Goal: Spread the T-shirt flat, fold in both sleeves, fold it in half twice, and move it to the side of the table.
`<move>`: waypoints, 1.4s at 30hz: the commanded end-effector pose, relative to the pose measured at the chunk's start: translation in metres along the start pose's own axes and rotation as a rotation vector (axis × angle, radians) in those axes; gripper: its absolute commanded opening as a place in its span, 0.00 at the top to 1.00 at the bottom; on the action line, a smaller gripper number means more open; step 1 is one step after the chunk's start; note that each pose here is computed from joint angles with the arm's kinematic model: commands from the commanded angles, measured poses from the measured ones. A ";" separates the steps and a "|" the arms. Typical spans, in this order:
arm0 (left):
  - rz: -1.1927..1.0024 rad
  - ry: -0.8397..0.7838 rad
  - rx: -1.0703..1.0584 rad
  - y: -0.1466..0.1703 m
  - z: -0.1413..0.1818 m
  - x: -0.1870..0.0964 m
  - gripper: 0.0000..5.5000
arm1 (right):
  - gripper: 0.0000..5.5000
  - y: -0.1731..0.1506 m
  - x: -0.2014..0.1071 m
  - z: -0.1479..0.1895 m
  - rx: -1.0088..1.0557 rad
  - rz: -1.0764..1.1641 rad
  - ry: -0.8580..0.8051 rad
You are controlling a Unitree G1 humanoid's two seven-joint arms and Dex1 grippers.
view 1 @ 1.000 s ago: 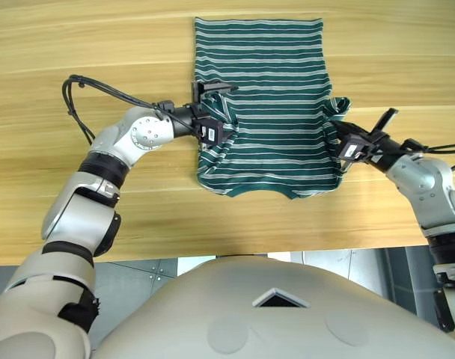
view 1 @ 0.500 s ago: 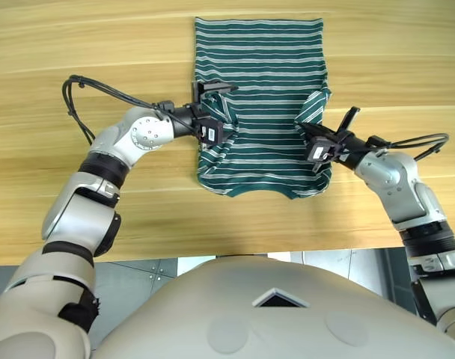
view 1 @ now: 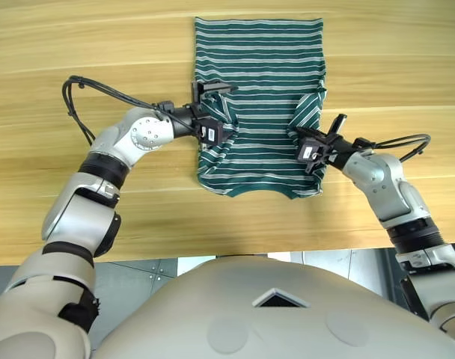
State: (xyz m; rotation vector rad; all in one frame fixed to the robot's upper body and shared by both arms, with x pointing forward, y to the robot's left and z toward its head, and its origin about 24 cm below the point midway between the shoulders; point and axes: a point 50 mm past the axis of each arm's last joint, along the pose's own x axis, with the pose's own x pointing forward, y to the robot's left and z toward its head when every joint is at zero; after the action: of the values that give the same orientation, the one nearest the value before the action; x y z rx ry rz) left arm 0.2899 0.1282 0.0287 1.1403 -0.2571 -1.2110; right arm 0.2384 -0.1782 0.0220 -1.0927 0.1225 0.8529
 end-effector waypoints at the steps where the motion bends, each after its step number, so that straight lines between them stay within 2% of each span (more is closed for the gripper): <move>1: -0.106 0.048 -0.038 -0.026 -0.006 -0.002 0.02 | 0.79 -0.010 0.001 0.005 0.034 -0.044 -0.032; 4: -0.086 0.016 -0.063 -0.024 -0.003 -0.003 0.02 | 0.70 -0.035 -0.002 0.038 0.221 -0.175 -0.261; 6: -0.068 -0.018 -0.083 -0.021 0.001 -0.004 0.02 | 0.64 -0.045 -0.006 0.048 0.311 -0.219 -0.350; 11: -0.017 -0.063 -0.141 -0.014 0.004 -0.011 0.02 | 0.47 -0.065 -0.016 0.041 0.381 -0.314 -0.373; 14: 0.023 -0.099 -0.183 -0.009 0.006 -0.020 0.02 | 0.38 -0.075 -0.037 0.008 0.324 -0.363 -0.236; 17: 0.061 -0.057 -0.208 -0.005 -0.003 -0.041 0.02 | 0.30 -0.063 -0.061 -0.035 0.249 -0.307 -0.013; 19: 0.077 -0.010 -0.208 -0.002 -0.011 -0.053 0.02 | 0.24 -0.048 -0.075 -0.047 0.216 -0.239 0.044; 22: 0.096 0.029 -0.207 0.003 -0.018 -0.062 0.02 | 0.13 -0.025 -0.084 -0.049 0.195 -0.121 0.019; 25: 0.100 0.042 -0.203 0.004 -0.020 -0.060 0.02 | 0.03 -0.008 -0.082 -0.037 0.216 -0.043 -0.077; 29: 0.070 0.029 -0.218 -0.003 -0.019 -0.063 0.02 | 0.02 -0.002 -0.083 -0.034 0.221 -0.008 -0.108; 36: -0.097 0.043 -0.269 -0.026 -0.014 -0.103 0.02 | 0.02 -0.014 -0.114 -0.050 0.200 -0.051 -0.013; 42: -0.270 0.136 -0.301 -0.059 -0.015 -0.128 0.02 | 0.02 0.007 -0.124 -0.057 0.189 0.086 0.048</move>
State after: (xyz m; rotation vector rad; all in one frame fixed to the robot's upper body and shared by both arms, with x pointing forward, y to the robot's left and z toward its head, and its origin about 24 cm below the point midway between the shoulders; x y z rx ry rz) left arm 0.2319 0.2378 0.0408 0.9898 0.0489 -1.2686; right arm 0.1739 -0.2905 0.0524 -0.9083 0.2443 0.8058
